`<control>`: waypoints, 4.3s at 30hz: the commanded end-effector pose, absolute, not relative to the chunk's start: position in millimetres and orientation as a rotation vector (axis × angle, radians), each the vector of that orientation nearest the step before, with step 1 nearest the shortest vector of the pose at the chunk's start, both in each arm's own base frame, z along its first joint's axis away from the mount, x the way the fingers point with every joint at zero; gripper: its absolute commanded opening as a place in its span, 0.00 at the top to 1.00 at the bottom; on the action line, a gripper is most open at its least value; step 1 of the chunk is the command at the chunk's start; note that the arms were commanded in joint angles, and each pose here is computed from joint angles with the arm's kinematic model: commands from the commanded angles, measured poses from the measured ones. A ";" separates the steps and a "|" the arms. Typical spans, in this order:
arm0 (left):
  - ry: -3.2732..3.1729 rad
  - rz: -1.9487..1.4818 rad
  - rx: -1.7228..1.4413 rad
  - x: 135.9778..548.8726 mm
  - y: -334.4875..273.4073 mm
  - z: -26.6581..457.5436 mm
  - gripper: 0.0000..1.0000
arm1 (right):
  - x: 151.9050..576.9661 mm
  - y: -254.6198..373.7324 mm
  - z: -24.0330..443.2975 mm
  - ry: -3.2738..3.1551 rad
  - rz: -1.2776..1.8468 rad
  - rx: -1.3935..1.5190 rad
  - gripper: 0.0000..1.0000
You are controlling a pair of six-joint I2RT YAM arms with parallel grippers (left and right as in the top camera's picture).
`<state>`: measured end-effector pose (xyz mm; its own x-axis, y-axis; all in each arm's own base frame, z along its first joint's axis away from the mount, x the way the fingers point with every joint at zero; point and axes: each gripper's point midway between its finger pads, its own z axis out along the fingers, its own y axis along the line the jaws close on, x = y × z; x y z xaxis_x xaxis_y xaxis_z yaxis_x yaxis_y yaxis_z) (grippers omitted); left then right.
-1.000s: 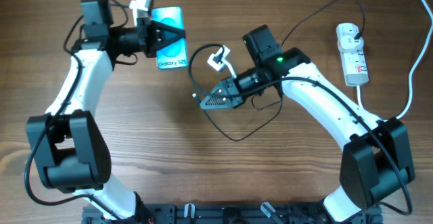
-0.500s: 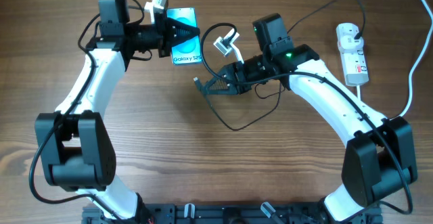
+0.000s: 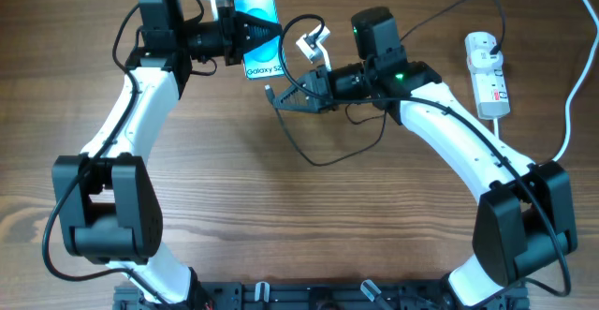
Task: Plug charger to phone and switch on socket
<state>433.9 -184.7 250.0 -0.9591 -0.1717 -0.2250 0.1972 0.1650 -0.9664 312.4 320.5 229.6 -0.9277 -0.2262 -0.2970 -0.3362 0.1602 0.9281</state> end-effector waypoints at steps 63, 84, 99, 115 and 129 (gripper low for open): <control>2.137 -1.956 -0.146 447.2 -176.8 275.2 0.96 | 338.6 325.3 264.7 2.216 1.922 -0.461 0.96; 2.132 -1.953 -0.142 447.8 -175.5 276.1 0.96 | 336.1 329.3 262.9 2.214 1.908 -0.479 0.96; 2.123 -1.943 -0.160 450.8 -167.9 276.0 0.96 | 329.1 329.4 267.1 2.194 1.947 -0.534 0.96; 2.126 -1.953 -0.150 449.0 -168.5 276.5 0.96 | 336.2 329.6 263.3 2.204 1.907 -0.493 0.96; 2.128 -1.962 -0.139 447.2 -169.0 277.1 0.96 | 344.1 329.3 261.0 2.228 1.881 -0.416 0.96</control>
<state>450.3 -169.4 269.2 -0.9610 -0.2594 -0.0954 0.0701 0.1053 -0.9920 339.7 329.5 256.1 -0.9395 -0.1163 -0.3223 -0.3368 0.1393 0.9312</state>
